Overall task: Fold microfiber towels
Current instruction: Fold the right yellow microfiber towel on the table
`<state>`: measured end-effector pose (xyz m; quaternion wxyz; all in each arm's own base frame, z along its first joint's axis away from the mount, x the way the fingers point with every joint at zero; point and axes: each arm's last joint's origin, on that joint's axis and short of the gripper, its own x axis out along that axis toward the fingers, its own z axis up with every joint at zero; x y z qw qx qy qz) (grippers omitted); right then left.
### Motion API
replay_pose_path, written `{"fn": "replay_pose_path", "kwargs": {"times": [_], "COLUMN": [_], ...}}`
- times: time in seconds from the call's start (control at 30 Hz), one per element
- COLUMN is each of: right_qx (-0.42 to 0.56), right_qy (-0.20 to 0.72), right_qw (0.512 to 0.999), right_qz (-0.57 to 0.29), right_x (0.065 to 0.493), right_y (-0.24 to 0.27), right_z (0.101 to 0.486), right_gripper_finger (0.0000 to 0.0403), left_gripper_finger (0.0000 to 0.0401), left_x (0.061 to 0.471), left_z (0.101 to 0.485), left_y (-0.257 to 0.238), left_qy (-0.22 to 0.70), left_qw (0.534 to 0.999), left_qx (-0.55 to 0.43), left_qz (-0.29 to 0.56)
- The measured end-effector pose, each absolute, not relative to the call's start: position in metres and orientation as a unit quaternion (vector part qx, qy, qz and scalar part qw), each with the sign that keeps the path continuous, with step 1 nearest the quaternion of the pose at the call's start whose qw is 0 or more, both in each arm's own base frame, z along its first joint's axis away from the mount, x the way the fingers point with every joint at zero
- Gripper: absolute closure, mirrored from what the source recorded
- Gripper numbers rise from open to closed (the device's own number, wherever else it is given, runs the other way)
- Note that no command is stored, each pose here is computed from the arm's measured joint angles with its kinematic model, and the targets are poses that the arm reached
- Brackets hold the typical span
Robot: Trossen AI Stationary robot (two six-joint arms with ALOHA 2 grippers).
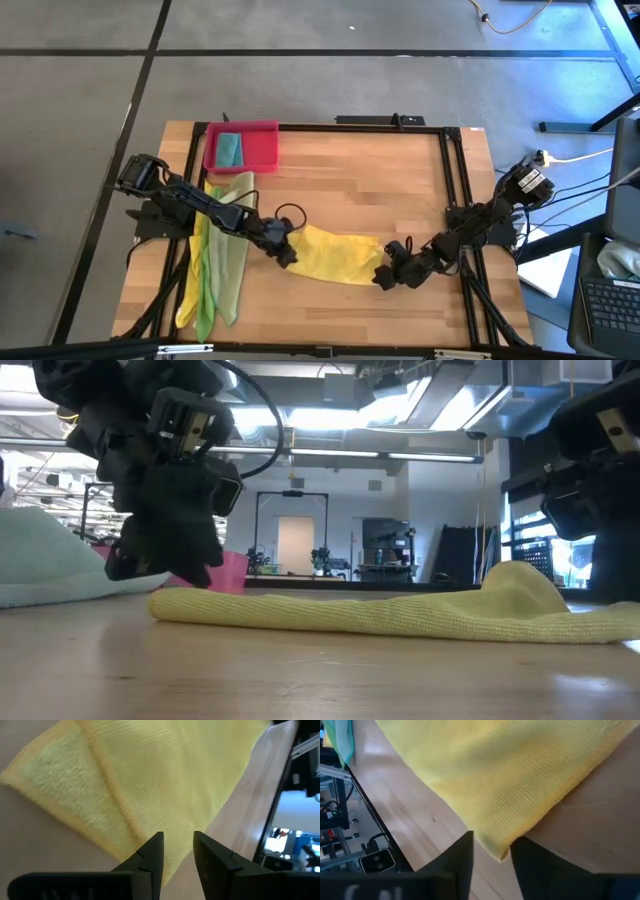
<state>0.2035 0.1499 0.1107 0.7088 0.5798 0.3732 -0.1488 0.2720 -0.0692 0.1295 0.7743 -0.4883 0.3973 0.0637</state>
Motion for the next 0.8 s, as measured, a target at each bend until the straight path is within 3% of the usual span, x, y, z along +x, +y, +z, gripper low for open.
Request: {"fn": "replay_pose_path", "kwargs": {"times": [0.37, 0.8], "right_qx": [0.578, 0.570], "right_qy": [0.359, 0.364], "right_qw": [0.716, 0.722], "right_qz": [-0.155, -0.146], "right_x": [0.2040, 0.2042], "right_y": [0.1492, 0.1496], "right_z": [0.1112, 0.1116], "right_gripper_finger": [0.0388, 0.0395], "left_gripper_finger": [0.0370, 0.0399], "left_x": [0.2724, 0.2707], "left_z": [0.1321, 0.1297], "left_y": [-0.0761, -0.0705], "left_qy": [0.395, 0.434], "left_qw": [0.775, 0.751], "left_qx": [-0.492, -0.497], "left_qz": [0.039, 0.010]}}
